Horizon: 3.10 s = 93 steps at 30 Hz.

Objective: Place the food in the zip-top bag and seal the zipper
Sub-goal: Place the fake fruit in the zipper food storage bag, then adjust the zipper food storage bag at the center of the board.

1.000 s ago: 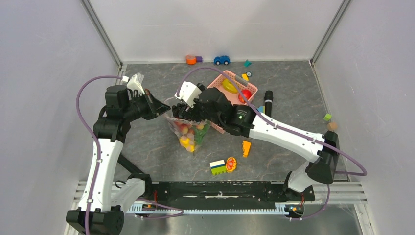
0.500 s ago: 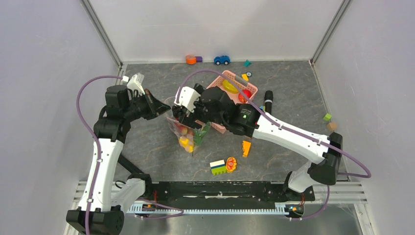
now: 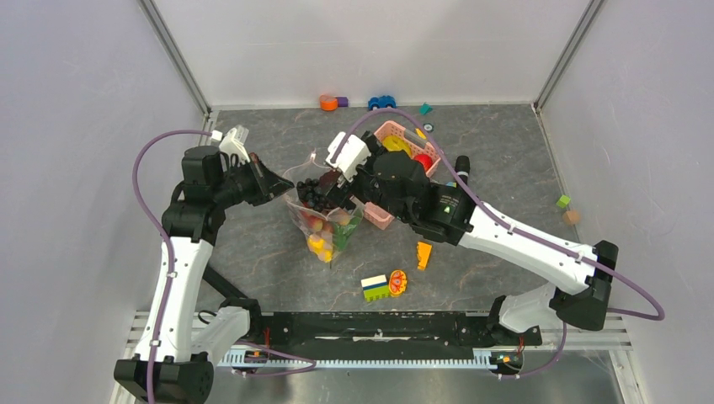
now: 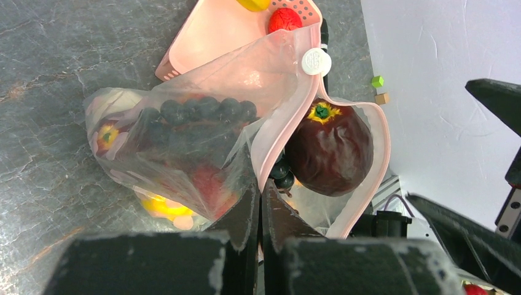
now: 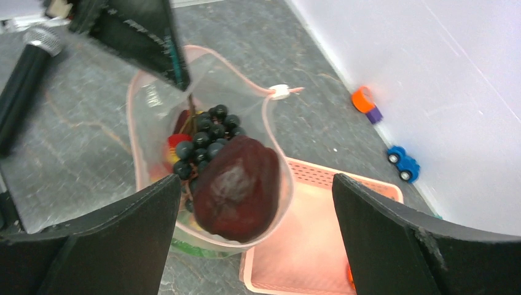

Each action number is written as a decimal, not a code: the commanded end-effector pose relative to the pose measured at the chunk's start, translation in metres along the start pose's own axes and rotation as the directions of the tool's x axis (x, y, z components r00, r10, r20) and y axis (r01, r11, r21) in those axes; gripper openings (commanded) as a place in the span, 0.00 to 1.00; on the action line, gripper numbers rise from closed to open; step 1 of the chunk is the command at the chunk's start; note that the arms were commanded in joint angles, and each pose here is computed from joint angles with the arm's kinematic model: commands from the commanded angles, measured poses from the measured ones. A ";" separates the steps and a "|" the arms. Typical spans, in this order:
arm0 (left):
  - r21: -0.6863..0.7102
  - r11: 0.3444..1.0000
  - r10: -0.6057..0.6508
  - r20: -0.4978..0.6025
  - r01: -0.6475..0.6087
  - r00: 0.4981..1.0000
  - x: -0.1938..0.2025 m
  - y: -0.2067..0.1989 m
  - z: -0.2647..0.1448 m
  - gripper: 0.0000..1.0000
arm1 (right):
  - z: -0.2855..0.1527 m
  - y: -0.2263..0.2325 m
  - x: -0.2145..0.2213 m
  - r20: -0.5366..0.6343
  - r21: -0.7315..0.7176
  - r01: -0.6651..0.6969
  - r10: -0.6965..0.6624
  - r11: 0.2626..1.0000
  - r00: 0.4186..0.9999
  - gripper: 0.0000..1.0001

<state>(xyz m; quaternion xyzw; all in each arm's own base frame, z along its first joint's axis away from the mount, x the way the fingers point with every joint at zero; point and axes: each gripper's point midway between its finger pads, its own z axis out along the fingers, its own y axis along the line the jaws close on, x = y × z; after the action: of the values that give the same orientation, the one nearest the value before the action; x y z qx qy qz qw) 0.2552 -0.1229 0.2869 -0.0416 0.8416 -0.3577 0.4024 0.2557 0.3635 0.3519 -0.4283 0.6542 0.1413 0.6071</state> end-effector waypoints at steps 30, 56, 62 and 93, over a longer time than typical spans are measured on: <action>-0.008 0.999 -0.031 0.081 0.031 0.996 -0.041 -0.028 -0.019 0.02 | 0.021 -0.011 -0.015 -0.071 -0.048 -0.043 0.039 0.998 0.997 0.00; -0.080 0.990 -0.127 -0.146 0.116 0.981 -0.004 0.008 0.024 0.52 | 0.032 0.021 0.036 -0.061 -0.070 -0.225 0.221 0.972 0.973 0.00; -0.198 0.979 -0.062 -0.052 0.050 0.997 -0.008 0.016 0.004 0.71 | 0.027 0.015 0.032 -0.029 -0.043 -0.235 0.233 0.971 0.972 0.00; -0.431 0.866 0.136 -0.286 -0.254 0.948 0.065 -0.038 -0.005 0.44 | -0.018 -0.036 0.064 -0.010 0.234 -0.212 0.220 0.949 0.975 0.00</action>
<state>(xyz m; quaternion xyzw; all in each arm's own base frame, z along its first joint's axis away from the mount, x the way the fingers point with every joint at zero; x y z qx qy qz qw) 0.2089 -0.1651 0.2609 0.0129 0.9455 -0.0766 0.3163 0.2695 0.3144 0.2737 -0.3173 0.7467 0.1256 0.5709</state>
